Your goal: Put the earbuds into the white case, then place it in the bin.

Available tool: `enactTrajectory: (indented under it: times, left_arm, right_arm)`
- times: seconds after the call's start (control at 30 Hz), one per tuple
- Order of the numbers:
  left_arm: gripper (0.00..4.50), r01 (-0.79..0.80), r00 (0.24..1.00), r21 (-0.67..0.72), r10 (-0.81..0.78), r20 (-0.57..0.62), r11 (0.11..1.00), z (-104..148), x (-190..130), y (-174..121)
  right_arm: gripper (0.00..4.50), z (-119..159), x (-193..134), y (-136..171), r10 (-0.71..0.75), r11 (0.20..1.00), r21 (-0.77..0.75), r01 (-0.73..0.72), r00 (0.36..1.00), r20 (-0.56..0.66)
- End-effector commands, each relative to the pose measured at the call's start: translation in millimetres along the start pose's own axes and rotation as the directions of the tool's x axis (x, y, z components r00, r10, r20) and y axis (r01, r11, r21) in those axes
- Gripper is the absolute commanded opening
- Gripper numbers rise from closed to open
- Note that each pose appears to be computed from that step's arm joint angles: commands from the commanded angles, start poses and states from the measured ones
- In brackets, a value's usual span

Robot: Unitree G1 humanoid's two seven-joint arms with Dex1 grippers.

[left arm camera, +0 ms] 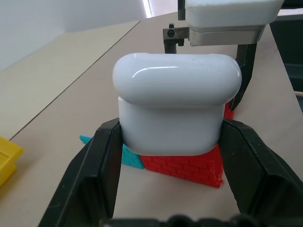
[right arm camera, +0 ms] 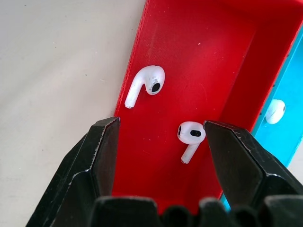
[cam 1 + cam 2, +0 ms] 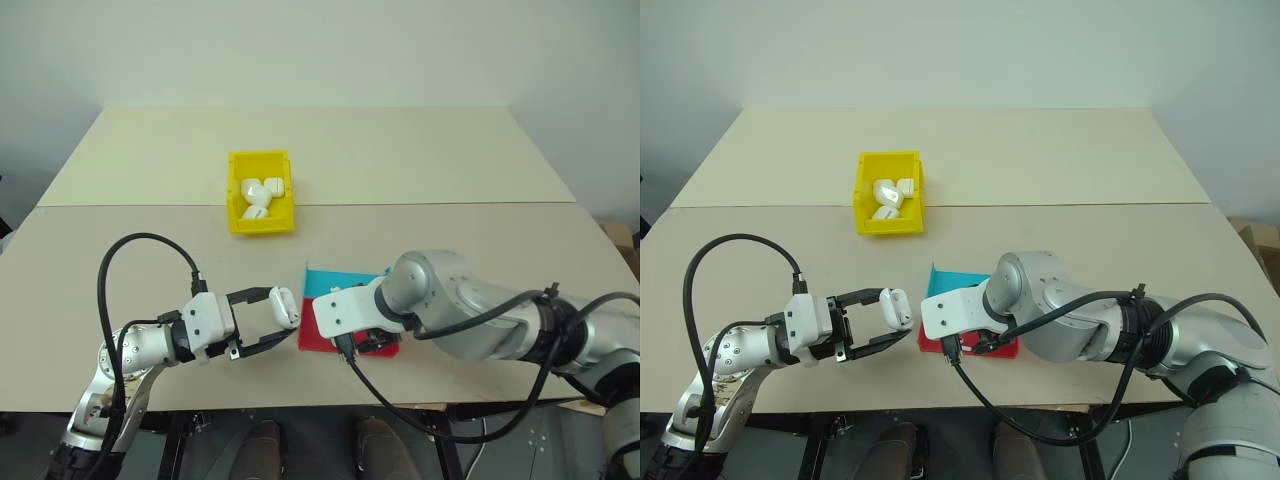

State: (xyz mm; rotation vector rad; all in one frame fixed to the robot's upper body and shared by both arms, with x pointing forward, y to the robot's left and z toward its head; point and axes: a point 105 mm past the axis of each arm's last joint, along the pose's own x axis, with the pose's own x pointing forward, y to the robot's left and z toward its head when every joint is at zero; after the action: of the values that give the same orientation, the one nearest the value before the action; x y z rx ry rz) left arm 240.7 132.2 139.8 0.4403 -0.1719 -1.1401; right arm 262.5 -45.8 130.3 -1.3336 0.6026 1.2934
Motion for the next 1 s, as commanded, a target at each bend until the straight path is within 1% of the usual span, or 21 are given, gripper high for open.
enactTrajectory:
  times: [0.03,0.27,0.43,0.67,1.0]
  left_arm:
    - [2.75,0.005,1.0,0.03,-0.005,0.018,1.0,8,-1,0]
    - [2.75,0.001,1.0,0.03,-0.001,0.012,1.0,7,-2,-2]
    - [2.75,-0.002,1.0,0.032,0.002,0.011,0.999,7,-1,-2]
    - [2.75,-0.001,1.0,0.037,0.001,0.004,0.999,6,-1,-2]
    - [2.75,-0.005,1.0,0.039,0.005,-0.003,0.999,5,-1,-2]
  right_arm:
    - [3.33,0,-2,-6,-0.044,0.999,-0.011,0.044,0.999,-0.01]
    - [3.33,-5,0,-10,-0.06,0.998,-0.001,0.06,0.998,-0.025]
    - [3.33,-5,3,-4,-0.027,1.0,0.0,0.027,0.999,-0.024]
    - [3.33,-10,6,-3,-0.026,1.0,-0.003,0.026,0.999,-0.041]
    - [3.33,-11,5,-5,-0.057,0.998,-0.01,0.056,0.997,-0.051]
